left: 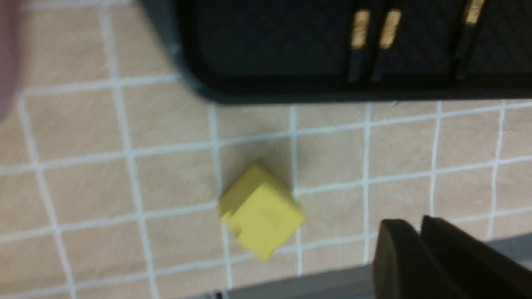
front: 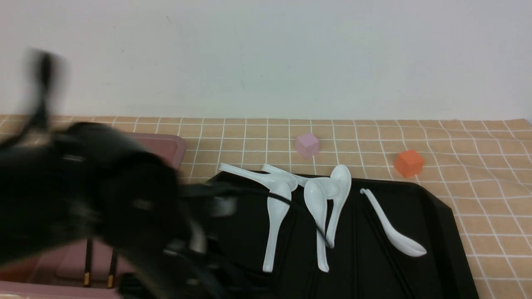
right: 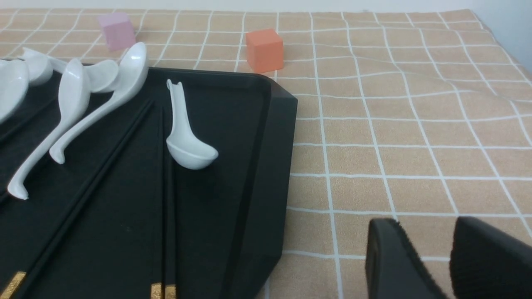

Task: On brown tablecloth take chopsticks from black tray and put them in box.
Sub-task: 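Reach over to the black tray and grasp a pair of chopsticks with the left gripper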

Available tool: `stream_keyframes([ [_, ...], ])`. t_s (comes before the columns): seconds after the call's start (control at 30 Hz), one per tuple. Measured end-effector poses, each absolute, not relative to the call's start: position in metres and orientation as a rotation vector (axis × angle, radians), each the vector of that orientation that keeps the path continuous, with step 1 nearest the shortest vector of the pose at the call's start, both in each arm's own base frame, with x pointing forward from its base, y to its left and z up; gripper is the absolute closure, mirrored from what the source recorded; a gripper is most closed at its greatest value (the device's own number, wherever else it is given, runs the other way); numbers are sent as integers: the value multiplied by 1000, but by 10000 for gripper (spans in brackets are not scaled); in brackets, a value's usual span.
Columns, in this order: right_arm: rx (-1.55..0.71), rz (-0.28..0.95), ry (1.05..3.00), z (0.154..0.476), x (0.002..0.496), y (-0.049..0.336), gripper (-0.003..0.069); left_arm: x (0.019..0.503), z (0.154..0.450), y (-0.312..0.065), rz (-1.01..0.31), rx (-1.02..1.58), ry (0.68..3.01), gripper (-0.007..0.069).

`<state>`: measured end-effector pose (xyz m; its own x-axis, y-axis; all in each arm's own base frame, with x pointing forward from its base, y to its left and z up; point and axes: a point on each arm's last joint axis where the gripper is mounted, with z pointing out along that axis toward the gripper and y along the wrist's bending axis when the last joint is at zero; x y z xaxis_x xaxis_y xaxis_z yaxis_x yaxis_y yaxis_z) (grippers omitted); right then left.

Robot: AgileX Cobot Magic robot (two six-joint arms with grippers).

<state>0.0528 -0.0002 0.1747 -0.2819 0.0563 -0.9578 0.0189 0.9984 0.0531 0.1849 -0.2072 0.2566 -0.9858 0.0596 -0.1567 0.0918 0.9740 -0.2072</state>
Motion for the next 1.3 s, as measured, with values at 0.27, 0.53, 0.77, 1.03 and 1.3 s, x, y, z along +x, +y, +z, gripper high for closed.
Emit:
stream_keyframes([
  [0.27,54,36,1857,175,53,0,419,216,223,-260,-141,224,2959,250],
  [0.53,54,36,1857,175,53,0,419,236,186,-278,-16,281,2964,198],
  [0.77,54,36,1857,175,53,0,419,245,160,-281,60,289,2935,202],
  [1.03,54,36,1857,175,53,0,419,248,149,-285,77,296,2940,288],
  [1.3,54,36,1857,175,53,0,419,249,148,-287,68,284,2950,510],
])
